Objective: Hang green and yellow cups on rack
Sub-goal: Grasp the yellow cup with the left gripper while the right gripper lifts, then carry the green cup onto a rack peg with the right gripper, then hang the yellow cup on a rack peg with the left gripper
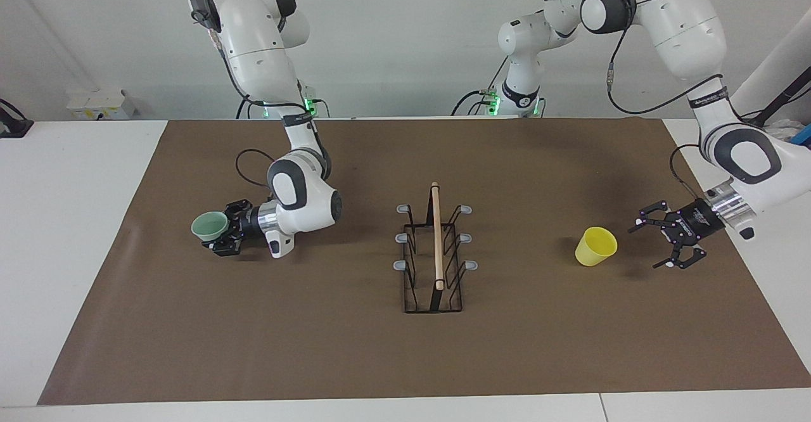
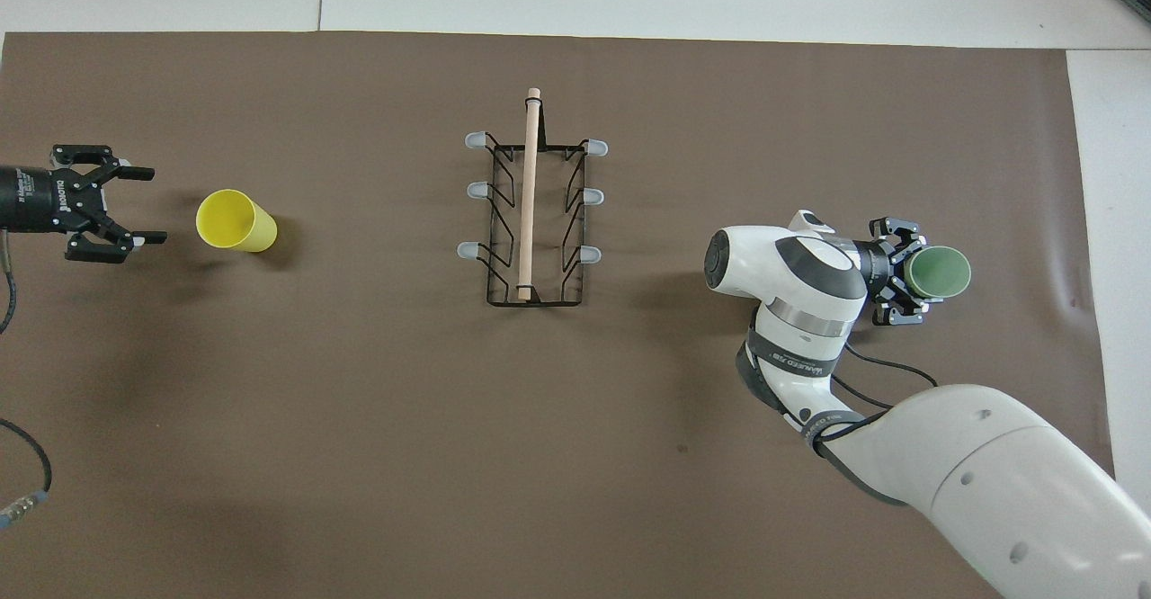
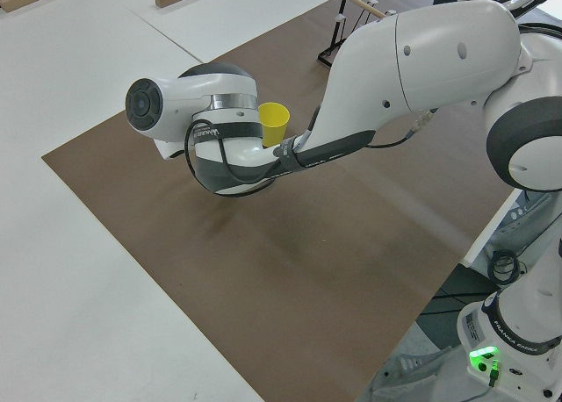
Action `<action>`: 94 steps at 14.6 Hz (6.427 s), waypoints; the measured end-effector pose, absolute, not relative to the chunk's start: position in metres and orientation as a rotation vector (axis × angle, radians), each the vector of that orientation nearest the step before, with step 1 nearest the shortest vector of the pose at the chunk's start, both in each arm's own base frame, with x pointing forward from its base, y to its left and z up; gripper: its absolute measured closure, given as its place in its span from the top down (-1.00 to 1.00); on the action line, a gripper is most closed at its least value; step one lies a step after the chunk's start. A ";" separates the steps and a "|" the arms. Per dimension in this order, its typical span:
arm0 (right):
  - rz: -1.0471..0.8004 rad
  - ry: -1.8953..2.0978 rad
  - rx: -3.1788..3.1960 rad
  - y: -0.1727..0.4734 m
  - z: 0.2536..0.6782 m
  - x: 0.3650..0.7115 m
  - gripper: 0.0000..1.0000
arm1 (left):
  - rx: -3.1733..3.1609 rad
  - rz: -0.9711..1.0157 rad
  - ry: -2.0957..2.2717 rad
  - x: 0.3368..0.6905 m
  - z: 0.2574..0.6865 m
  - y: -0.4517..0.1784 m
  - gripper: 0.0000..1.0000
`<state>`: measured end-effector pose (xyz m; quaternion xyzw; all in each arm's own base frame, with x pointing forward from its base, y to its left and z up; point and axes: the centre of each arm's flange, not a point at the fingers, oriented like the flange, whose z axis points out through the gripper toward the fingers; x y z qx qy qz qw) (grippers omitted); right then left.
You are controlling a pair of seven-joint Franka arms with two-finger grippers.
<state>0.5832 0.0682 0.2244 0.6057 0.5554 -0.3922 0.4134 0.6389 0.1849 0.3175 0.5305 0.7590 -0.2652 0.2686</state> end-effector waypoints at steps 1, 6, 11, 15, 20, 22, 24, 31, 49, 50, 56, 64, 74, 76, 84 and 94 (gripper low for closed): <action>-0.956 1.387 1.581 0.076 0.235 0.591 0.39 | 1.383 -0.735 2.037 0.631 0.313 0.184 1.00; -0.763 1.365 1.928 0.119 0.312 0.616 0.39 | 1.241 -0.748 1.968 0.601 0.285 0.168 1.00; -0.516 1.346 2.329 0.136 0.414 0.602 0.39 | 1.131 -0.701 1.978 0.591 0.268 0.151 1.00; -0.243 1.347 2.597 0.140 0.471 0.596 0.39 | 1.091 -0.684 1.984 0.594 0.261 0.128 1.00; 0.136 1.332 2.862 0.154 0.506 0.590 0.39 | 1.081 -0.689 1.962 0.585 0.255 0.115 1.00; 0.293 1.313 2.953 0.160 0.507 0.588 0.39 | 1.083 -0.685 1.958 0.581 0.258 0.111 1.00; 0.468 1.312 3.027 0.166 0.504 0.587 0.39 | 1.079 -0.683 1.957 0.579 0.261 0.107 1.00; 1.235 1.217 3.154 0.190 0.483 0.571 0.39 | 1.057 -0.631 1.958 0.576 0.249 0.080 1.00; 2.360 0.855 2.973 0.243 0.389 0.496 0.39 | 1.194 -0.302 1.982 0.599 0.311 0.001 0.38; 2.361 0.888 2.960 0.245 0.381 0.497 0.39 | 1.239 -0.275 1.961 0.600 0.323 0.002 0.38; 2.394 1.083 2.773 0.252 0.358 0.501 0.39 | 1.486 -0.088 1.816 0.598 0.405 0.008 0.38; 2.425 1.153 2.696 0.265 0.338 0.499 0.39 | 2.016 -0.006 1.517 0.606 0.507 -0.025 0.38; 2.439 1.203 2.652 0.274 0.308 0.502 0.39 | 2.541 0.178 1.162 0.589 0.535 -0.163 0.38; 2.432 1.200 2.657 0.273 0.303 0.503 0.39 | 2.592 0.207 1.124 0.585 0.534 -0.178 0.38; 2.360 1.198 2.716 0.272 0.279 0.500 0.54 | 2.859 0.487 0.805 0.548 0.517 -0.275 0.38; 2.291 1.158 2.656 0.250 0.327 0.506 1.00 | 2.945 0.867 0.663 0.510 0.460 -0.329 0.38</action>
